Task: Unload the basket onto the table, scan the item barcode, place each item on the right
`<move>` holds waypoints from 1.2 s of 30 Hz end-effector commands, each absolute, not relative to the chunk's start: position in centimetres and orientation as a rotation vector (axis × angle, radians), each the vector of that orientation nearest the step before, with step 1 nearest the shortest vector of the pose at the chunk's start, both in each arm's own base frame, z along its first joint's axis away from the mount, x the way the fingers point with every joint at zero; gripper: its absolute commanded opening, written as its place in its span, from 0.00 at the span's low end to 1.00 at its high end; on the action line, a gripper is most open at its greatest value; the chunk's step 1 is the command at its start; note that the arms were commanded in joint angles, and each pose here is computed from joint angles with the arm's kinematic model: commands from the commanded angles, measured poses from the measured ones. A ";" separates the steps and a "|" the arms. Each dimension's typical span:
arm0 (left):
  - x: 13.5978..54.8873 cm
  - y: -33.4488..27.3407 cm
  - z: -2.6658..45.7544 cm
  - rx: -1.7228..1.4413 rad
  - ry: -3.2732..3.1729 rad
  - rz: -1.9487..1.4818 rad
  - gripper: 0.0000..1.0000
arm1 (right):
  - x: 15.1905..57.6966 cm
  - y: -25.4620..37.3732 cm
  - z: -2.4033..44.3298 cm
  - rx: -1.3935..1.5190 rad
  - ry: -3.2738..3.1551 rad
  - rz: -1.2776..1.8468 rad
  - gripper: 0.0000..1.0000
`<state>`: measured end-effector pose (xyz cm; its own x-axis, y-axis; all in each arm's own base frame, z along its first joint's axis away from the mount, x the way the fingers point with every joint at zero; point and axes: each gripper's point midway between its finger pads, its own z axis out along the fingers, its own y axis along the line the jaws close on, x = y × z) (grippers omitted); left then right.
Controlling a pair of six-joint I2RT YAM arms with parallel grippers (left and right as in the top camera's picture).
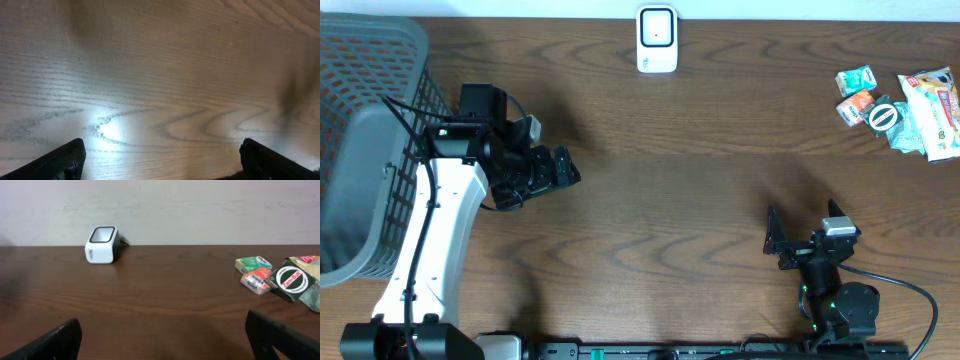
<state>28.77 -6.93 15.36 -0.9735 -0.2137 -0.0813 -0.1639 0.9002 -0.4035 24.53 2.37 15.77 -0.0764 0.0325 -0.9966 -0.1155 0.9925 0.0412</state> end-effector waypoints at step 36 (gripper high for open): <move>24.4 -9.2 15.6 0.318 1.906 -0.559 0.98 | 24.5 2.4 15.7 -0.074 1.642 0.107 0.99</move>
<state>24.80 -8.68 14.09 -0.4795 -0.0982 -0.8720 0.3902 0.8662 -0.3121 24.53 2.33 15.77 -0.0763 0.0325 -0.9966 -0.1128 0.9928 0.0410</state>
